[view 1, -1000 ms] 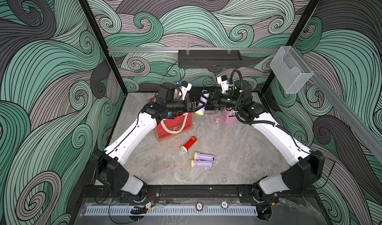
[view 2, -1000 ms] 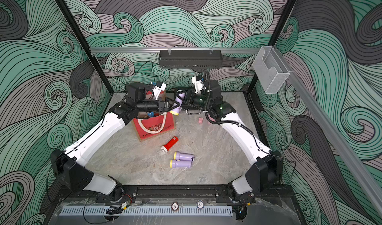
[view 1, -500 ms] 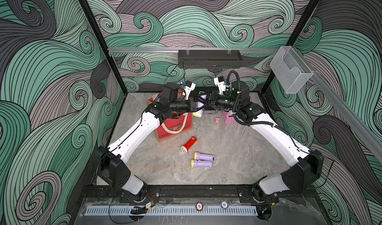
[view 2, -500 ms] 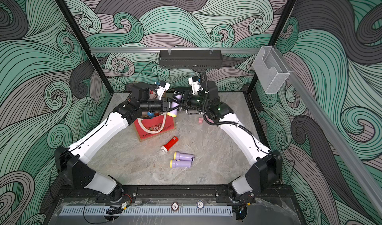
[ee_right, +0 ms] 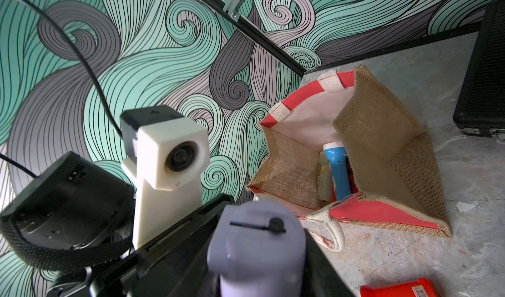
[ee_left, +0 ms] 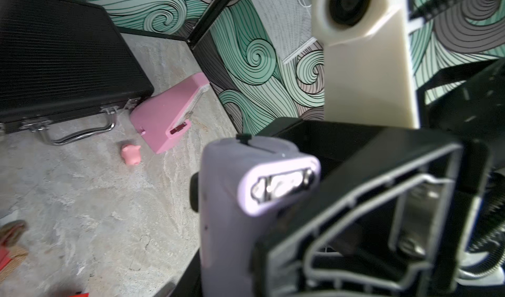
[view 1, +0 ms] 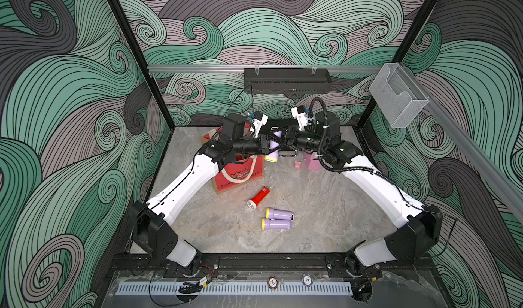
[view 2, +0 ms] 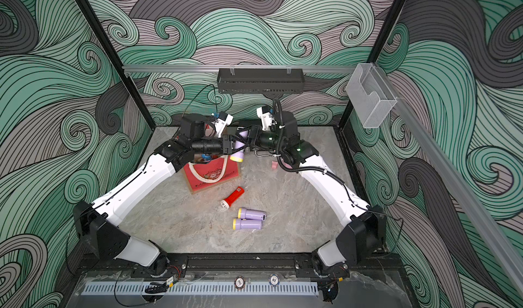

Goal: Put the flashlights into the tote bags
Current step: Place the flashlight in the canvas bag.

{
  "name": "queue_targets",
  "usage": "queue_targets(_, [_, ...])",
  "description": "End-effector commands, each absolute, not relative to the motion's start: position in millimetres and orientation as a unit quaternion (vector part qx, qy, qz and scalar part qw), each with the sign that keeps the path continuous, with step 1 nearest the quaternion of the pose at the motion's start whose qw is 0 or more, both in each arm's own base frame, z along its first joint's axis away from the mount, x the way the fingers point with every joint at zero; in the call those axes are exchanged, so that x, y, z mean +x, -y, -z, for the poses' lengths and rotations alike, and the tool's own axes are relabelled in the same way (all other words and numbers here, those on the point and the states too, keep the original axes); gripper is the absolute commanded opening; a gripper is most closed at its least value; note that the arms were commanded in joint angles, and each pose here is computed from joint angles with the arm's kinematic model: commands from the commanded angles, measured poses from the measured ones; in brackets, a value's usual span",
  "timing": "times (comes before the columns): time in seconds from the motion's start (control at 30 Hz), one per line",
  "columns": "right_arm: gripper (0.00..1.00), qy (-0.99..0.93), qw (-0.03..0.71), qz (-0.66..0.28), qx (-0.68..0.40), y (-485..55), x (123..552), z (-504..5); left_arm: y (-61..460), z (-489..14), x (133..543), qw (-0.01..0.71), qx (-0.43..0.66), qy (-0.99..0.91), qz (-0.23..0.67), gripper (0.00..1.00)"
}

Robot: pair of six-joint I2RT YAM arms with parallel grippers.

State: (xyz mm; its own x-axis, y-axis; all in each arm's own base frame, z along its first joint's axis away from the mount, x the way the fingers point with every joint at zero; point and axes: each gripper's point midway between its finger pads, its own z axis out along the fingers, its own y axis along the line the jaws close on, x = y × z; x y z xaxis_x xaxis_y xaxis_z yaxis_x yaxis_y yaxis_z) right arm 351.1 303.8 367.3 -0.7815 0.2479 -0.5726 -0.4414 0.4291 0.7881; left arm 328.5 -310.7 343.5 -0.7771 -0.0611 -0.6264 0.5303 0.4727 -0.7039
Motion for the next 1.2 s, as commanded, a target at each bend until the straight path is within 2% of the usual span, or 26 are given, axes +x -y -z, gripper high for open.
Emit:
queue_targets(0.0, [0.74,-0.781,0.339,-0.522,-0.051,-297,349,-376,288,-352,330,0.336,0.133,-0.82,0.443,0.0])
queue_targets(0.03, [0.86,-0.785,0.339,-0.516,-0.05,-296,349,-374,280,-349,333,0.34,0.119,-0.83,0.426,0.0])
queue_targets(0.07, [0.92,-0.789,0.338,-0.511,-0.047,-293,349,-372,273,-345,336,0.339,0.107,-0.839,0.412,0.0])
queue_targets(0.13, [0.99,-0.798,0.34,-0.497,-0.038,-288,350,-368,256,-338,339,0.333,0.084,-0.858,0.381,0.0])
queue_targets(0.4, [0.99,-0.822,0.351,-0.448,-0.012,-265,349,-356,190,-338,355,0.368,0.002,-0.888,0.275,0.0])
queue_targets(0.53, [1.0,-0.852,0.326,-0.409,0.01,-255,349,-333,166,-323,378,0.363,-0.035,-0.904,0.221,0.0])
queue_targets(0.9, [1.0,-0.875,0.308,-0.372,0.033,-242,343,-318,140,-286,433,0.35,-0.102,-0.925,0.109,0.0])
queue_targets(1.17, [1.0,-0.881,0.3,-0.363,0.04,-238,339,-312,138,-242,450,0.313,-0.125,-0.939,0.07,0.0])
